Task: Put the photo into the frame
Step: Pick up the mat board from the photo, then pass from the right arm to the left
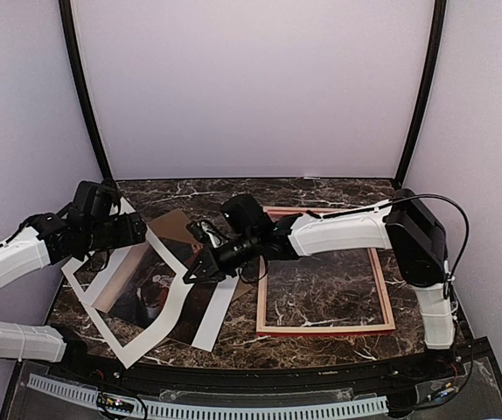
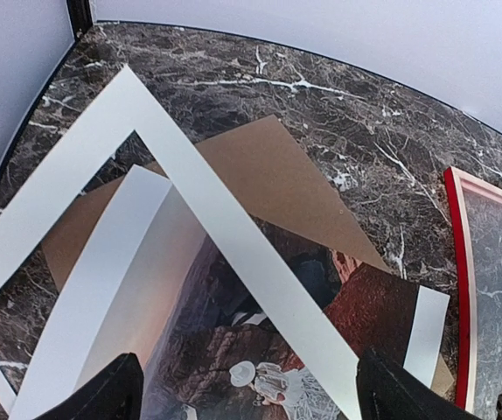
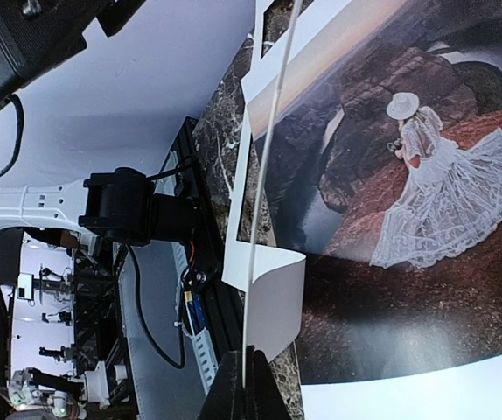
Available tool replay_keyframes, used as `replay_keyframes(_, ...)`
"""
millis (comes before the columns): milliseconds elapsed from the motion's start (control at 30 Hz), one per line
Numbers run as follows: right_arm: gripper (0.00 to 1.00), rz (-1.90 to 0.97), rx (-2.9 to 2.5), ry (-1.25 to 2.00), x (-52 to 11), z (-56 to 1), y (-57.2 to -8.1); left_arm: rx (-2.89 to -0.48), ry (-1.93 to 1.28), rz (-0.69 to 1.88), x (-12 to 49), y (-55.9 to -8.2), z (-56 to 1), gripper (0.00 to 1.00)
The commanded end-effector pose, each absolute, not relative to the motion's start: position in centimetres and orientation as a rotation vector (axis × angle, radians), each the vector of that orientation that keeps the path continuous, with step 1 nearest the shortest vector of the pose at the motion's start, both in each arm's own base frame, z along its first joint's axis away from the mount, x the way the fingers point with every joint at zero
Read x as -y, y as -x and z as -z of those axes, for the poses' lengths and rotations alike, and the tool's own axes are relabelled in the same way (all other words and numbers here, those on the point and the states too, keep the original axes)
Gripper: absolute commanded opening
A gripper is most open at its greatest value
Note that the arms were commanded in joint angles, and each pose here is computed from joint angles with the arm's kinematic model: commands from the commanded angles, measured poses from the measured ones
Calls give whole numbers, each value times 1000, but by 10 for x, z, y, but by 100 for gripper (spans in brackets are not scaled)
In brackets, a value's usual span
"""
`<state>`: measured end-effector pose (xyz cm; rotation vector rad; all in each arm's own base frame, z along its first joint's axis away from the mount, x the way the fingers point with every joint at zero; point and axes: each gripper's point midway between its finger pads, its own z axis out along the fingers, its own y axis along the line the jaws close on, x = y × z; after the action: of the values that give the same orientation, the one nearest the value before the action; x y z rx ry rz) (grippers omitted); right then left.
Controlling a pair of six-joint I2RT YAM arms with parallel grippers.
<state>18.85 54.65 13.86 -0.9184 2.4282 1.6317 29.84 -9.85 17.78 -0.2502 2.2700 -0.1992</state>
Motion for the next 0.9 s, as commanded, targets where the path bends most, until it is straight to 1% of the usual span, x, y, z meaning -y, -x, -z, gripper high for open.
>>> replay_keyframes(0,0,-1677,-2357,1043,-557,-159,-175,-2276,211,69,82,-294,-195,87)
replay_keyframes(300,0,-1662,-2231,1123,-550,-211,-172,-2231,235,63,68,-301,-224,89)
replay_keyframes(433,0,-1641,-2212,1112,-541,-225,-175,-2207,235,71,65,-302,-236,89)
replay_keyframes(600,0,-1614,-2225,1037,-519,-229,-191,-2204,221,84,67,-304,-241,89)
replay_keyframes(867,0,-1551,-2272,928,-485,-222,-212,-2226,198,106,74,-307,-232,89)
